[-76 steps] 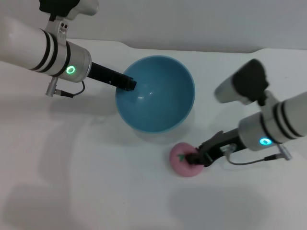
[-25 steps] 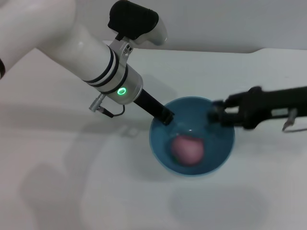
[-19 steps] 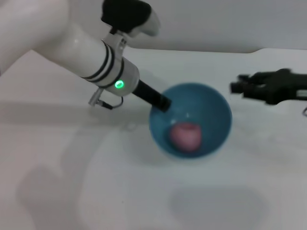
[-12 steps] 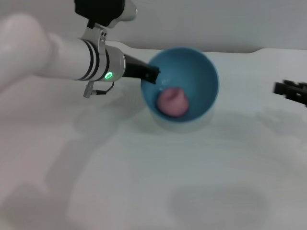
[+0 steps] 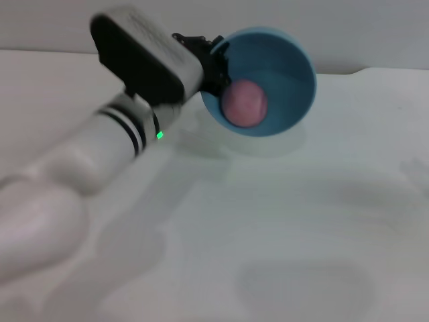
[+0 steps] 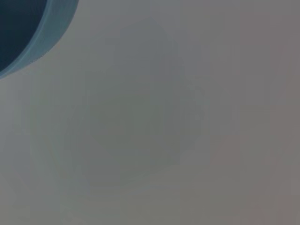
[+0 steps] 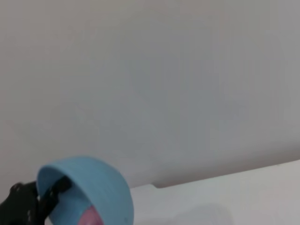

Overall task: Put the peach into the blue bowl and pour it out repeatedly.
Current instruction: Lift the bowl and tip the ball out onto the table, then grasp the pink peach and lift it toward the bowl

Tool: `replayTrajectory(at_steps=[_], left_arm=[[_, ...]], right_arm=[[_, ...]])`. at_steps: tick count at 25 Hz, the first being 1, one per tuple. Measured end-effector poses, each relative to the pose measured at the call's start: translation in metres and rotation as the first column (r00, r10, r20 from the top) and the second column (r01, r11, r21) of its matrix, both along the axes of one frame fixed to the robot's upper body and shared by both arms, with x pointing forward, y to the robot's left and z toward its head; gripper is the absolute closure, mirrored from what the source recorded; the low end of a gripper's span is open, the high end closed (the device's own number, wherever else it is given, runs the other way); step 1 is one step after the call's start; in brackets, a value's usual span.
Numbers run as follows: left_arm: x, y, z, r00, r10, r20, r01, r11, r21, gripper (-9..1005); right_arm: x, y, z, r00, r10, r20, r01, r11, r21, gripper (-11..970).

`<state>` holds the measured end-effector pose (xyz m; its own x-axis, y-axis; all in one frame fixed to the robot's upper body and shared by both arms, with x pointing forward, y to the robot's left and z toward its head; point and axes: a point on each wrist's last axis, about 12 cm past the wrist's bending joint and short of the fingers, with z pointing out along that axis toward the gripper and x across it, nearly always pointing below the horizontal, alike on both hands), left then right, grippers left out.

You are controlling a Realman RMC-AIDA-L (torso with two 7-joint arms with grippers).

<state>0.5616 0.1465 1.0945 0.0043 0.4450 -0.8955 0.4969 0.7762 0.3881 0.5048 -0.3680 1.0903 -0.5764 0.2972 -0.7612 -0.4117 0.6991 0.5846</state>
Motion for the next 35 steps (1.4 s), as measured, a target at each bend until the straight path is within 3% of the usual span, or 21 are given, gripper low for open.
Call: replayTrajectory(at_steps=[4,5,6,7,8,14,17,19,21,24,26,31,35], left_arm=[[-0.024,-0.011,-0.01,0.969,-0.044,0.245,0.012,0.992,0.127,998],[-0.03,-0.014,-0.011,0.95,-0.062,0.307,0.012,0.986,0.164,998],[-0.041,-0.021,-0.017,0.908,-0.125,0.399,0.018,0.965,0.263,998],[-0.045,-0.024,-0.02,0.89,-0.161,0.427,0.024,0.951,0.308,998],[-0.045,-0.024,-0.02,0.89,-0.161,0.427,0.024,0.951,0.308,998],[-0.053,-0.035,-0.033,0.821,-0.327,0.468,0.05,0.858,0.511,997],[-0.052,-0.035,-0.037,0.81,-0.362,0.461,0.057,0.831,0.554,997],[-0.049,-0.034,-0.038,0.818,-0.354,0.454,0.064,0.839,0.54,997],[-0.045,-0.032,-0.035,0.839,-0.314,0.445,0.069,0.872,0.484,997],[-0.031,-0.026,-0.027,0.896,-0.18,0.405,0.047,0.947,0.319,997],[-0.022,-0.021,-0.022,0.928,-0.109,0.357,0.026,0.973,0.231,997],[0.004,-0.01,-0.015,0.989,-0.026,0.147,0.008,0.992,0.122,998],[0.021,-0.003,-0.01,1.0,-0.006,-0.021,0.007,0.997,0.083,997]], right_arm=[[-0.004,-0.002,0.001,1.0,-0.005,0.005,0.005,1.0,0.021,565],[-0.004,-0.003,0.0,1.0,-0.006,0.005,0.005,1.0,0.024,565],[-0.005,-0.002,0.0,1.0,-0.006,0.002,0.006,1.0,0.027,565],[-0.005,-0.003,-0.001,1.0,-0.006,0.002,0.006,1.0,0.028,565],[-0.005,-0.003,-0.001,1.0,-0.006,0.002,0.006,1.0,0.028,565],[-0.004,-0.002,0.0,1.0,-0.003,0.004,0.003,1.0,0.026,565],[-0.005,0.001,-0.001,1.0,0.023,-0.006,-0.023,1.0,0.021,566],[-0.006,0.004,-0.002,0.999,0.048,-0.014,-0.048,0.999,0.021,566],[-0.005,0.006,-0.002,0.997,0.068,-0.019,-0.068,0.998,0.019,566],[-0.004,0.011,-0.003,0.995,0.097,-0.024,-0.097,0.995,0.014,566],[-0.002,0.016,-0.003,0.992,0.125,-0.028,-0.125,0.992,0.012,566],[0.004,0.035,-0.003,0.975,0.22,-0.042,-0.22,0.975,-0.007,565],[0.01,0.05,-0.003,0.952,0.299,-0.061,-0.302,0.953,-0.037,565]])
